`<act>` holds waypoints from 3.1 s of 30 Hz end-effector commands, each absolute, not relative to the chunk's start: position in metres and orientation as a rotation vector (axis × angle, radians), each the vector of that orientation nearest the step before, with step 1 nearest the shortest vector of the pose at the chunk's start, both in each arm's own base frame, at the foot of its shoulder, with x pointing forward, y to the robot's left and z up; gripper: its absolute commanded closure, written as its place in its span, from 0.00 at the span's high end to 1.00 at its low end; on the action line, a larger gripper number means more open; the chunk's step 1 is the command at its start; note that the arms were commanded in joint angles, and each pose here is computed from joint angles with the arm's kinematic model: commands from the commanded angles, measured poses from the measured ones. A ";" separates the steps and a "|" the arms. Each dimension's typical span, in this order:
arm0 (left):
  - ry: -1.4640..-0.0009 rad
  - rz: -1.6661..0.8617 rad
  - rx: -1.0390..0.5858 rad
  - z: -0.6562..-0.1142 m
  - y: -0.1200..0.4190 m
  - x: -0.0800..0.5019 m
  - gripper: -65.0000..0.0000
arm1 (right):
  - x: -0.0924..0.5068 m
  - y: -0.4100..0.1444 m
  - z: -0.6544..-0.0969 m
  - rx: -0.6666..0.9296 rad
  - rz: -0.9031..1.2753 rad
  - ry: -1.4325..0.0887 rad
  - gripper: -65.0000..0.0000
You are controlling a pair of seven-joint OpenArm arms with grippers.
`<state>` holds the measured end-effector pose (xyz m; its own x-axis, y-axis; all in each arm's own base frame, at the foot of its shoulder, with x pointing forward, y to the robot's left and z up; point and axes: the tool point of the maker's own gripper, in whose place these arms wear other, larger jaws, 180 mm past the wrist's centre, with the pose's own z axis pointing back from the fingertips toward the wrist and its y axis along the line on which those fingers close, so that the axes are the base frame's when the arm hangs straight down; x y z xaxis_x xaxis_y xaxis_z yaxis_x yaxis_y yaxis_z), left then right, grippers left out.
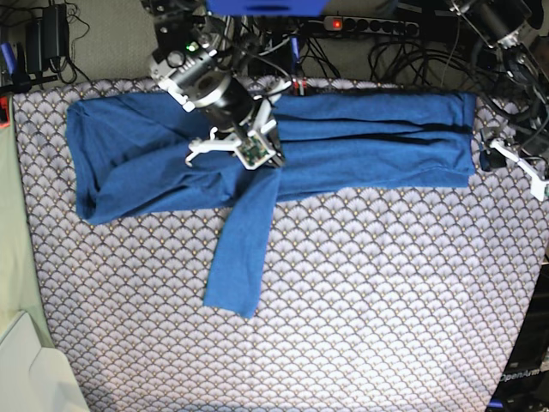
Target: Fold the T-shirt properly
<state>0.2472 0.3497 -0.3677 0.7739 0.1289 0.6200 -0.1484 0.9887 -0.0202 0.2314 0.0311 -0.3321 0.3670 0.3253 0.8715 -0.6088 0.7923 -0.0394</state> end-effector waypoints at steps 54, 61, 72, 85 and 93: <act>-0.719 0.137 0.051 -0.351 0.356 0.256 0.78 | 0.191 0.076 -0.349 0.445 0.763 -0.968 0.34; -0.752 0.128 0.055 -0.342 0.354 0.261 0.78 | 0.208 0.058 -0.329 0.385 0.784 -1.041 0.40; -0.983 -0.131 -0.159 -0.280 0.250 0.343 0.78 | 0.238 -0.009 -0.333 0.215 0.662 -1.051 0.40; -0.978 -0.547 -0.409 -0.276 -0.019 0.442 0.78 | 0.259 -0.155 -0.335 -0.119 0.411 -1.015 0.40; -0.859 -0.582 -0.543 -0.332 -0.086 0.454 0.78 | 0.252 -0.223 -0.329 -0.271 0.280 -0.977 0.40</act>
<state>0.4415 -0.0716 -0.3623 0.5822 -0.2672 0.7679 0.6320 0.7428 -0.2207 0.2468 -0.2217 -0.3411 0.5662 0.3438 0.7492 -0.1211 0.9337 -0.3369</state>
